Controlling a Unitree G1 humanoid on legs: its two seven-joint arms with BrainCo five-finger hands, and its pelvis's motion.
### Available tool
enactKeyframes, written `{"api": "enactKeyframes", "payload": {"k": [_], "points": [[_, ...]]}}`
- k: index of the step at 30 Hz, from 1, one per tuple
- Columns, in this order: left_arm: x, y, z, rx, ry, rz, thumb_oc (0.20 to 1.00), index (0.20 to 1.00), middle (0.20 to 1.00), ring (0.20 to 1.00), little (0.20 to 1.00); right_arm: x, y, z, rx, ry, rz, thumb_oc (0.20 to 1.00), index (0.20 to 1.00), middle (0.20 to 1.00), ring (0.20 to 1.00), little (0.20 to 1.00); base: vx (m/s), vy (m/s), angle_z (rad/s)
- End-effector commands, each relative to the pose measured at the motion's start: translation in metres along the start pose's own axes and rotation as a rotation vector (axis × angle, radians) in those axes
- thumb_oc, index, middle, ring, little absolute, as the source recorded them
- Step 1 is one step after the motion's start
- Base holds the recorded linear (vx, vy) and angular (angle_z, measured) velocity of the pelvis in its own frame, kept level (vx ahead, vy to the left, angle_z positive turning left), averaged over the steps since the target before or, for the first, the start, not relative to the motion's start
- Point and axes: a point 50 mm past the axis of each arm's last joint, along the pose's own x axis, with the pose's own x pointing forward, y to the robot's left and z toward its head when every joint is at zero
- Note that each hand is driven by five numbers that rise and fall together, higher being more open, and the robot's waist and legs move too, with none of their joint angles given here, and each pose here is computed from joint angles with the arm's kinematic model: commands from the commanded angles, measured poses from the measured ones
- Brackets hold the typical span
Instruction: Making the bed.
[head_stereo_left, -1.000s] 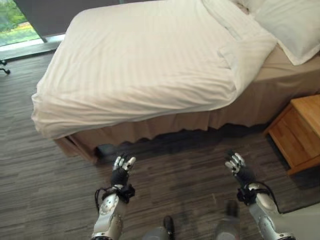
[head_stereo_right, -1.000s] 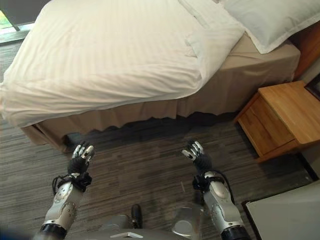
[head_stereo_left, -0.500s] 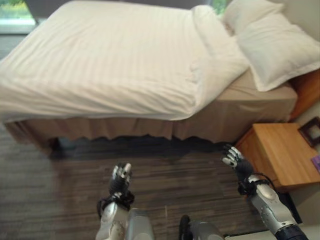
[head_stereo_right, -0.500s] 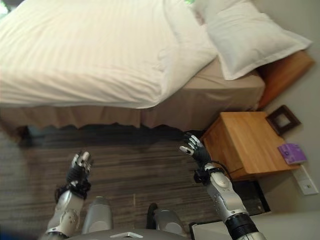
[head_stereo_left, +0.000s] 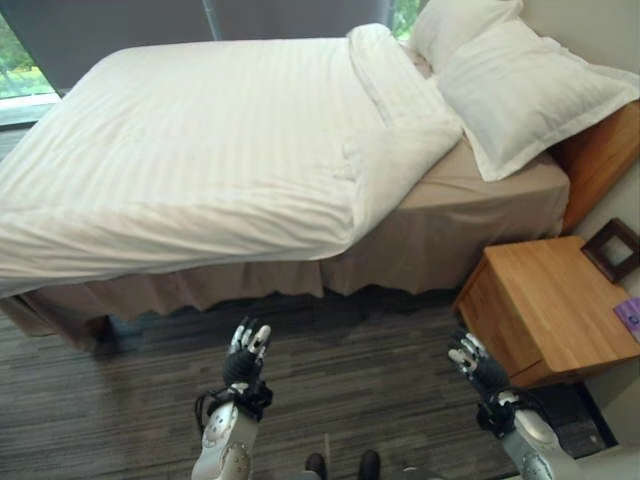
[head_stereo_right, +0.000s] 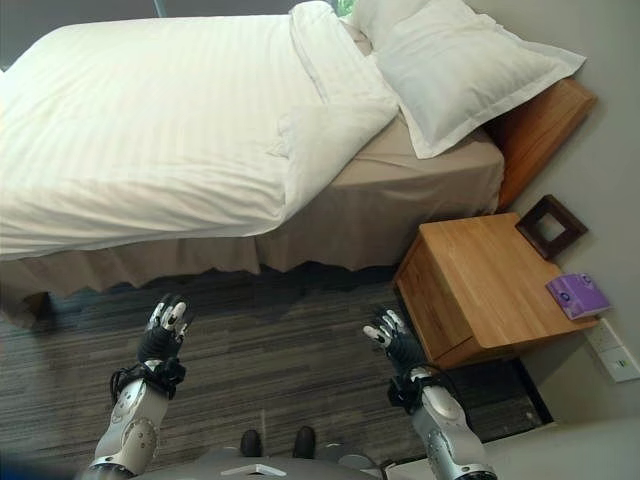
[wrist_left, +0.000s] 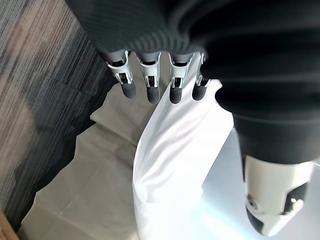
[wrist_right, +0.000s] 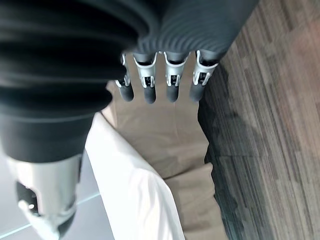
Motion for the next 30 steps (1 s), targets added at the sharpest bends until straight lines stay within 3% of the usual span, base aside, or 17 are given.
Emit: {"api": "enactKeyframes", "payload": {"k": [1,12,22,30], "points": [[0.007,0.004,0.026,0.031,-0.114,0.010,1.000,1.000,1.000,1.000,1.000,0.011,0.012,0.029,-0.022,-0.131,0.056,1.000,1.000,1.000,1.000,1.000,-0.05,0.096,0.06],[0.012,0.016,0.049,0.068,-0.188,0.051,1.000,1.000,1.000,1.000,1.000,0.025,0.033,0.040,-0.066,-0.173,0.132,1.000,1.000,1.000,1.000,1.000,0.15,-0.021,0.13],[0.034,-0.065,0.049,-0.017,-0.208,-0.206,1.000,1.000,1.000,1.000,1.000,0.039,0.046,0.047,-0.150,-0.155,0.197,1.000,1.000,1.000,1.000,1.000,0.46,-0.200,0.25],[0.035,-0.073,0.046,-0.087,-0.198,-0.228,1.000,1.000,1.000,1.000,1.000,0.028,0.016,0.059,-0.140,-0.209,0.080,1.000,1.000,1.000,1.000,1.000,0.41,-0.300,-0.07]]}}
